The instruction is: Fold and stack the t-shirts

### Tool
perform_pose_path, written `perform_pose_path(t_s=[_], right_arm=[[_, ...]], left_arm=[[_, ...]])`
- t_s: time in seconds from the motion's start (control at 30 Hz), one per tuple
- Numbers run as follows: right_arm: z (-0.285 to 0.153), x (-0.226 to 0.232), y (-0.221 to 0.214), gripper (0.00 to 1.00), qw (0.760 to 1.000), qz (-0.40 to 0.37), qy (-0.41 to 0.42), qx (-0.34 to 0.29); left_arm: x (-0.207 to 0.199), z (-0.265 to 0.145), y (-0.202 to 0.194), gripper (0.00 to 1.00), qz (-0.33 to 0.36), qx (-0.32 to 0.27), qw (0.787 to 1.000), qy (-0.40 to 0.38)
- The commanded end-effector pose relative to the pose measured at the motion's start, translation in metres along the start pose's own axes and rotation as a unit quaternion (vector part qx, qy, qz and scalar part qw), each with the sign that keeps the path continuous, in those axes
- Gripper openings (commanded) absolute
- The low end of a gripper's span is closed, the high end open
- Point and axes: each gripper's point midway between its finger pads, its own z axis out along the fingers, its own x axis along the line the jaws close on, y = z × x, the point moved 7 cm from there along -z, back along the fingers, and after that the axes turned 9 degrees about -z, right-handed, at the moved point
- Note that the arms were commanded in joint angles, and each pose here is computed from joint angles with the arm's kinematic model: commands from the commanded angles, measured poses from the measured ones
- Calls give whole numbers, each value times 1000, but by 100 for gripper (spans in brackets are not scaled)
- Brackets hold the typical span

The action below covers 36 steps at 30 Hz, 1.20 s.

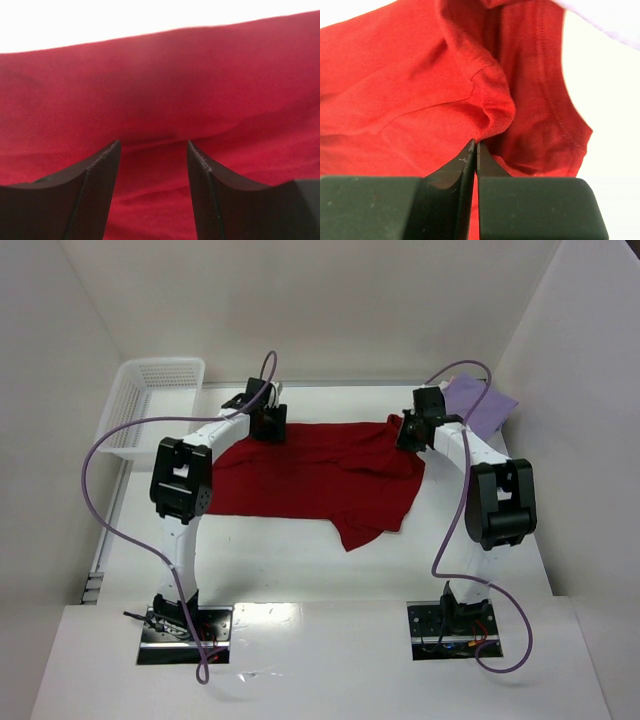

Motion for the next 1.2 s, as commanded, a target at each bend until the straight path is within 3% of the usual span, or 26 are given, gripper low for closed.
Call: perform_pose_path(t_s=[0.0,0.3,0.43,0.6,0.67,0.83,1.1,1.17], right_arm=[[8,-16,-9,7,997,0,-77,11],[22,-35,-53,7,989,16,-121,87],[22,-36,-58,12,988,16,-118,94],[6,-31,-41,39,992,22,-101,67],[-9,-24,-23,59,995,24,-85,36],[-41,-3,-7,78,1000,29,-6,1],[-50,16,-31,79,996,40,76,0],[-51,29,-35,74,995,31,96,-6]], left_arm=[[8,17,-9,63,-3,7,1000,17],[9,21,-8,63,-3,10,1000,23],[9,20,-6,63,2,8,1000,27],[10,18,-4,65,2,6,999,31],[9,18,-4,65,2,8,1000,27],[4,14,-5,67,10,9,1000,24],[-50,-16,-3,72,53,-1,997,-49],[-73,-35,-1,73,67,-7,994,-90]])
